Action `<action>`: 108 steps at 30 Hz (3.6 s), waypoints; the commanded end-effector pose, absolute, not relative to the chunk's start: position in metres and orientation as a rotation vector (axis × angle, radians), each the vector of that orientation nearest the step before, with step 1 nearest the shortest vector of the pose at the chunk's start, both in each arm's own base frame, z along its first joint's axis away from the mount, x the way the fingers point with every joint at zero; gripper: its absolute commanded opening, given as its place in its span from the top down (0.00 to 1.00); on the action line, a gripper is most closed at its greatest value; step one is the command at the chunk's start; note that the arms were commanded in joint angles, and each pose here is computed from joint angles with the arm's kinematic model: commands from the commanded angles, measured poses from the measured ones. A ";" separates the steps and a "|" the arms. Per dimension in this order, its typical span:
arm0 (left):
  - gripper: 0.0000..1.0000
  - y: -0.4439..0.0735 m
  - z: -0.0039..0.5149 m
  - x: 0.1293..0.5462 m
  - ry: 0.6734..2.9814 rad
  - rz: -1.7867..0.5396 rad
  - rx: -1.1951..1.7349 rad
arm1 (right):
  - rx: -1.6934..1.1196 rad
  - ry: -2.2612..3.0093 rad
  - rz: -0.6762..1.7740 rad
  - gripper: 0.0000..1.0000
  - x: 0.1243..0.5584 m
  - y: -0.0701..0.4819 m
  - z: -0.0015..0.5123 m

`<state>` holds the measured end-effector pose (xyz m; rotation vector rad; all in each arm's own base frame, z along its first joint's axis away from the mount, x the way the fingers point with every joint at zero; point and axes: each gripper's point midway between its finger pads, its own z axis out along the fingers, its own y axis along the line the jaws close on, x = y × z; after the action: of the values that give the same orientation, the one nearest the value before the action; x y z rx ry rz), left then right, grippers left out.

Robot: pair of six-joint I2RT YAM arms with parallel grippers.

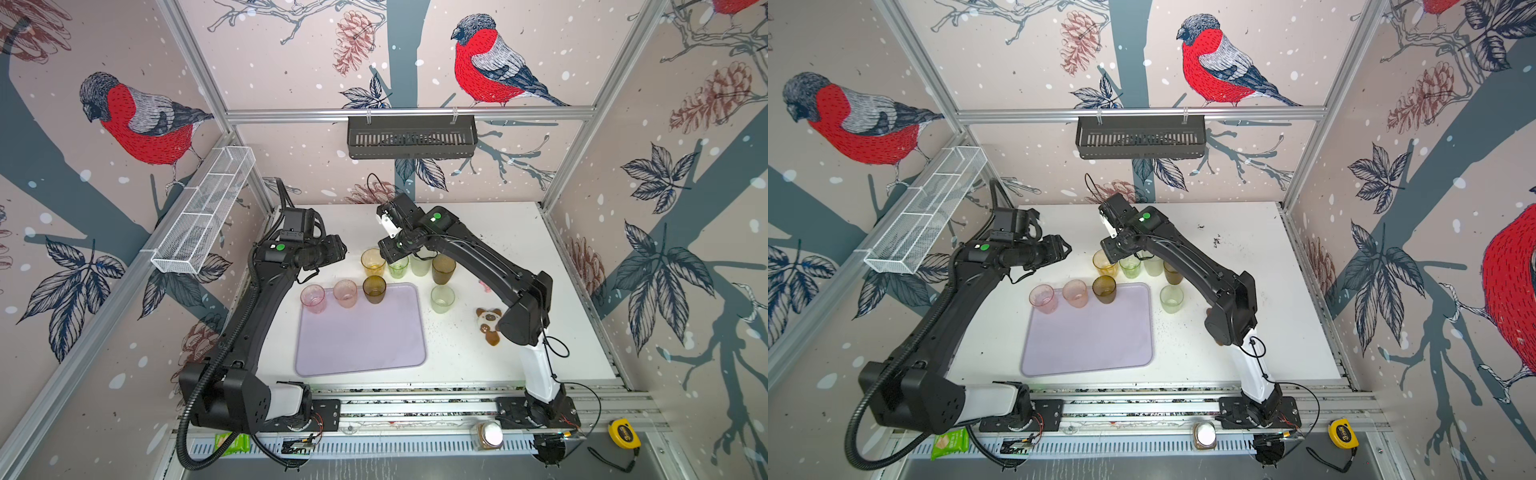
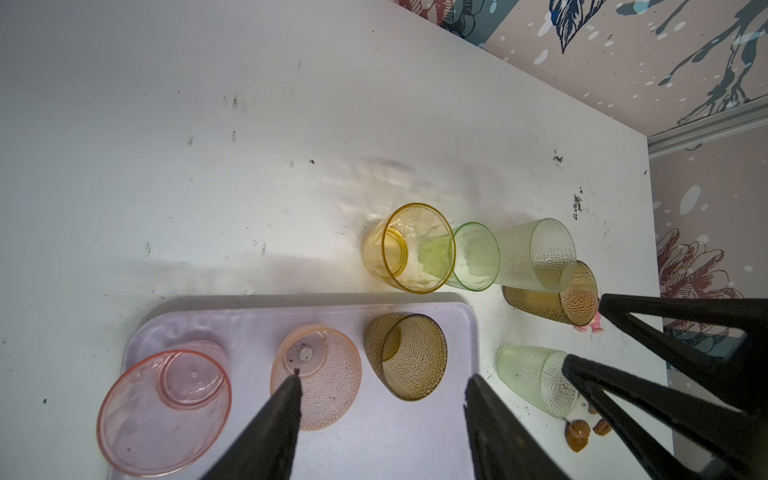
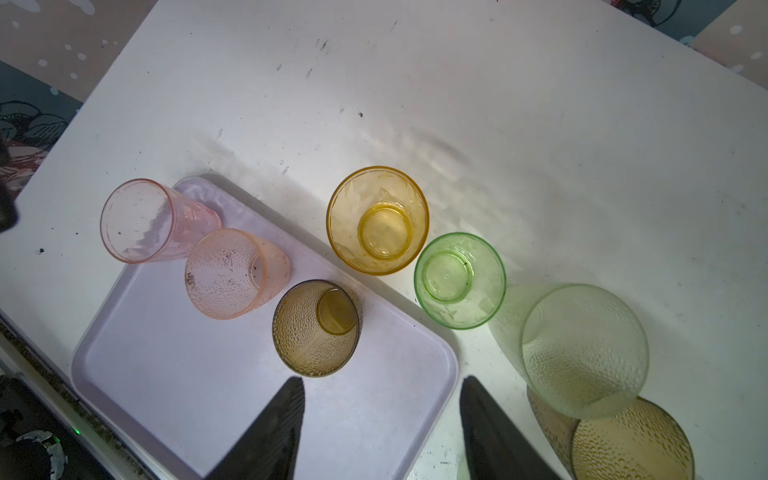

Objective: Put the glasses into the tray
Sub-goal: 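Raise the right gripper away while the left gripper moves to the yellow glass, then lower the left gripper into the yellow glass rim and close it, then lift the yellow glass with the left gripper and carry it toward the tray's near corner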

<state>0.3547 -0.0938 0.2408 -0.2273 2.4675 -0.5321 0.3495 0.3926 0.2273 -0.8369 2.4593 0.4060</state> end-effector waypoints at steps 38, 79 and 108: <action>0.38 -0.142 0.151 0.409 2.752 -0.342 -0.103 | -0.618 2.263 0.507 0.03 0.344 0.306 0.269; 0.71 -0.147 0.091 0.431 2.846 -0.230 -0.092 | -0.594 2.249 0.493 0.00 0.346 0.298 0.269; 0.92 -0.141 0.097 0.429 2.838 -0.189 -0.099 | -0.583 2.227 0.501 0.00 0.347 0.298 0.275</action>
<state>0.4309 -0.1446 0.0921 -0.1025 2.8430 -0.2200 0.3448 0.2974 0.2679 -0.6041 2.2504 0.4896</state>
